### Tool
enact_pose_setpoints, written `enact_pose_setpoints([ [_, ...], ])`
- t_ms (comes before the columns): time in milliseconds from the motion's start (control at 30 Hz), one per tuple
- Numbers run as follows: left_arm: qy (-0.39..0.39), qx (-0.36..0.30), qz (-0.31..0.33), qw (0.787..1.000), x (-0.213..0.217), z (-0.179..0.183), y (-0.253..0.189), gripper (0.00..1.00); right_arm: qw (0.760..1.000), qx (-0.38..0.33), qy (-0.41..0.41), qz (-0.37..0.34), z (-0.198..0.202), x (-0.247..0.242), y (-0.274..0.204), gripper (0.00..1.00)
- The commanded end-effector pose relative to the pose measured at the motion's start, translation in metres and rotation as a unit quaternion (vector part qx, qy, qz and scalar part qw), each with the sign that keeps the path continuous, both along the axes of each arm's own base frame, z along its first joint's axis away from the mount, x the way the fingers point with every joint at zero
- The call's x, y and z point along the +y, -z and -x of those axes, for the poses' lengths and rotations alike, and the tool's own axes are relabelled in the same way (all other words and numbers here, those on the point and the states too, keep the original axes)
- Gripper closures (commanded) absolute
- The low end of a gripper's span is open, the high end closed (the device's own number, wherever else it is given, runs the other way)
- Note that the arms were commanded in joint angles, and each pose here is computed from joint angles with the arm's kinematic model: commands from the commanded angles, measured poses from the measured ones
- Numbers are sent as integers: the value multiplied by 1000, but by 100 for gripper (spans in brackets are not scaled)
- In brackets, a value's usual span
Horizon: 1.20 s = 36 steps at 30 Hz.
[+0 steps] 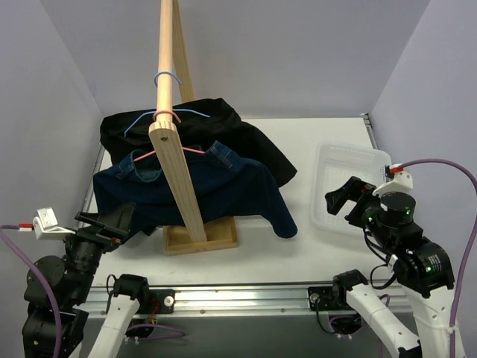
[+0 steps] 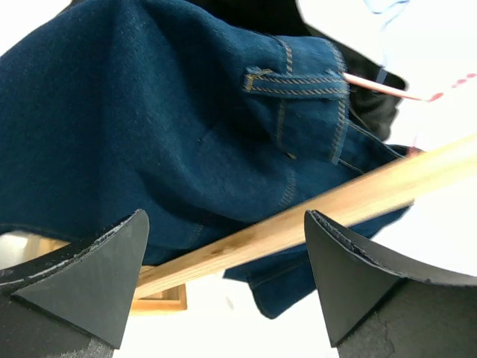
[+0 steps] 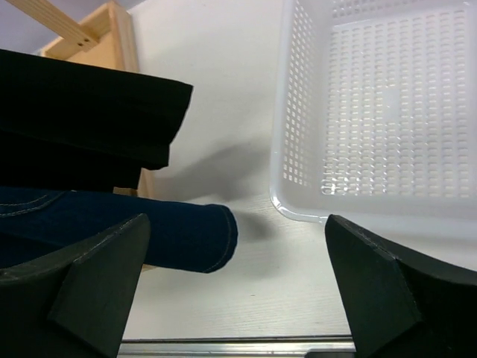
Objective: Remove the skirt from the hanger
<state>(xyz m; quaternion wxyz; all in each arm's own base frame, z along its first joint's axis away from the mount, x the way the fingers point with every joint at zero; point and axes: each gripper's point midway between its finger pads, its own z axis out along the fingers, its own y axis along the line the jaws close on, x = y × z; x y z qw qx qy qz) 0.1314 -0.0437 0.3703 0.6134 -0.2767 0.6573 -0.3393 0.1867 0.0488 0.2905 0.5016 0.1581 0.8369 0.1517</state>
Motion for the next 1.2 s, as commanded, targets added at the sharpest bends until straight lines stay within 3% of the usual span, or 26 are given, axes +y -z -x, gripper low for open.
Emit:
enact_pose_setpoints([
  [0,19,-73,20,997,-3,18,-21,6,999,5,22,39,-1,-15,-6,0],
  [167,9,-48,47,998,1,10,0,6,998,2,-22,61,-9,-5,-10,0],
  [333,-7,-33,1,999,10,9,1,6,994,-40,-93,52,-24,21,-36,0],
  [467,-2,39,-58,998,6,-7,10,5,979,-75,-190,15,-37,61,-64,0],
  [667,18,78,-94,992,0,-14,17,2,931,-162,-323,-59,-55,121,-130,5],
  [833,33,79,-105,991,-4,-12,18,1,902,-161,-397,-47,-75,151,-146,6],
  [1167,81,94,-116,985,-20,-16,28,0,807,-212,-547,-75,-39,204,-176,7],
])
